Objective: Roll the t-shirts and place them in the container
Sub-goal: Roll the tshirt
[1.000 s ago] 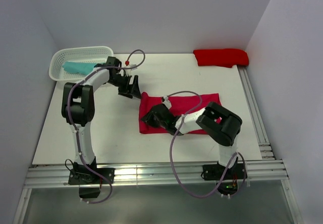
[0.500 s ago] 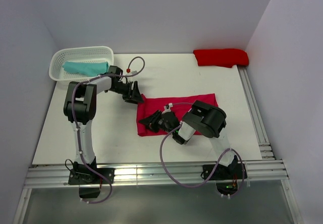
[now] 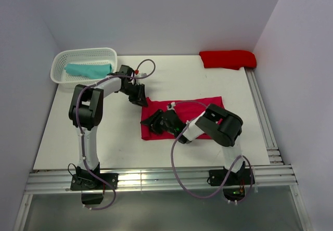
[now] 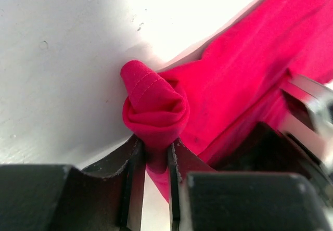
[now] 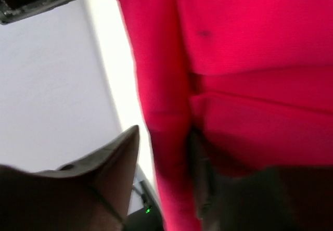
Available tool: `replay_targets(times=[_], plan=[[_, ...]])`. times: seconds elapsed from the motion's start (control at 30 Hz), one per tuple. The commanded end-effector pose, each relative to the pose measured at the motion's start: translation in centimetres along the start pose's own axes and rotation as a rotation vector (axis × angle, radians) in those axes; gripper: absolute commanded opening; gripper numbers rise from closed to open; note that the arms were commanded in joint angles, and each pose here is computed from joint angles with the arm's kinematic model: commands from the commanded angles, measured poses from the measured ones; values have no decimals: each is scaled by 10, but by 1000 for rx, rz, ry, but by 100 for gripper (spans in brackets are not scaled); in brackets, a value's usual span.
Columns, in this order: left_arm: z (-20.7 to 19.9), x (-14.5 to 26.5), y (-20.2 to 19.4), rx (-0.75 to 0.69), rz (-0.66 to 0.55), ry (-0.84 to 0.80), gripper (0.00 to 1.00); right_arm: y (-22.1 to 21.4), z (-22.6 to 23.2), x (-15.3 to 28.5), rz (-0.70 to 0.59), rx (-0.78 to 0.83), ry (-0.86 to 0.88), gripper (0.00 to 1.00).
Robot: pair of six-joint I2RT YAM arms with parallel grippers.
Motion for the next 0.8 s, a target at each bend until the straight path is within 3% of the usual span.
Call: replay_targets(times=[0.0,0.03,0.13,0.27,0.5,0.63,0.77], plan=[[8,-7,3,-84,-69,225,5,-7,-18,6,48,181,-370,51],[6,-7,3,-94,-68,232,4,-8,-15,6,58,240,-408,58],[4,-8,2,-109,-70,263,4,-7,1,6,60,332,-527,65],[0,-7,3,-133,-83,300,4,-6,19,9,31,404,-645,69],[-6,-8,5,-158,-84,342,4,-6,48,29,0,548,-824,72],[-7,-8,5,-163,-84,355,5,-3,75,32,-60,610,-823,73],[-7,-9,5,-164,-80,365,5,2,86,16,-97,680,-822,67]])
Point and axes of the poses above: each gripper's point midway between its finger pads, its own x axis back along the fingers, its own z axis along the line the jaws close on, y = z × x, the point moved 9 cm from there along x, back along the fingers, and after that the axes turned 15 degrees about x, right-handed, at the moved point
